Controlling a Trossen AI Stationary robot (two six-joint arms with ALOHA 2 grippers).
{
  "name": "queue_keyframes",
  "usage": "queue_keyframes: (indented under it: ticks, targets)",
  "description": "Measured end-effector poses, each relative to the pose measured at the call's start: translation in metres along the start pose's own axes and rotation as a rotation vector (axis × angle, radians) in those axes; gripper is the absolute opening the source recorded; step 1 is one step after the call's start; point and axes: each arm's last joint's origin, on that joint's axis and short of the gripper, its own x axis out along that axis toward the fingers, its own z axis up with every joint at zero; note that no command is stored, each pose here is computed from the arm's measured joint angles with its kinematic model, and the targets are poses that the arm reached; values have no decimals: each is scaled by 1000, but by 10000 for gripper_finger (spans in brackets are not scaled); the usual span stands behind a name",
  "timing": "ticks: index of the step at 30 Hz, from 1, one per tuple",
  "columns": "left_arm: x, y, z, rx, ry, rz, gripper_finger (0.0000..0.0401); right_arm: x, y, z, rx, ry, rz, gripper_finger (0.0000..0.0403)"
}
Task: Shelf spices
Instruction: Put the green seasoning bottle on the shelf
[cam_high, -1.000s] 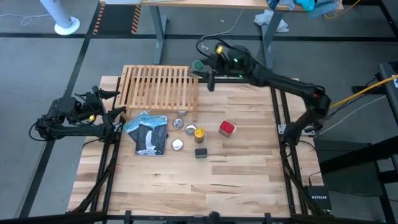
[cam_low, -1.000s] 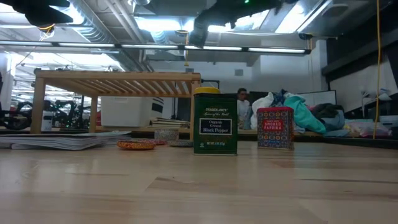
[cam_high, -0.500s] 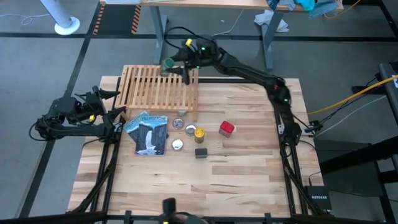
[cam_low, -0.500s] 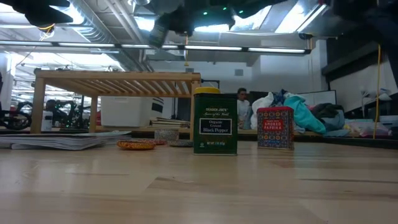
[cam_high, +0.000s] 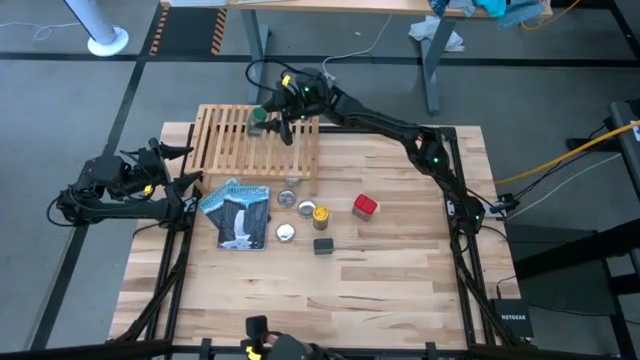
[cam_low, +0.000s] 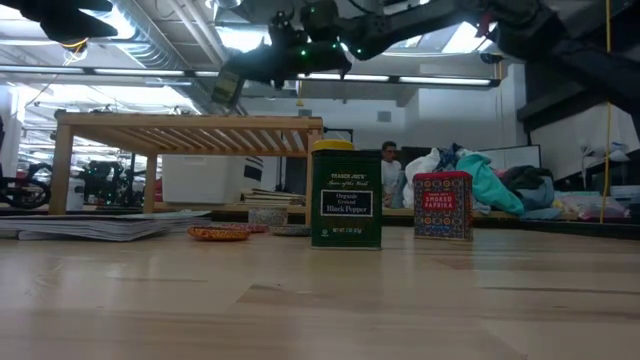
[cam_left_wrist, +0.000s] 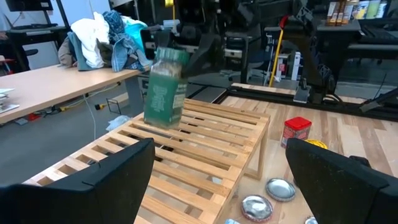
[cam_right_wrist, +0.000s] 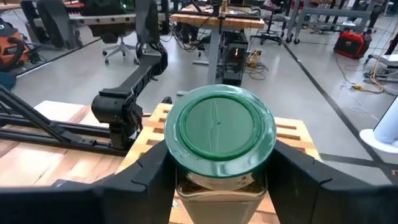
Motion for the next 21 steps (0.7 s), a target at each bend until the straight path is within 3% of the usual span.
queue_keyframes:
  ticks: [13,21]
  targets:
    - [0,0,0,0,-1,0,356,11,1,-24,33,70,19,210]
    - [0,0,0,0,0,0,356,14,2,-25,28,83,-34,222]
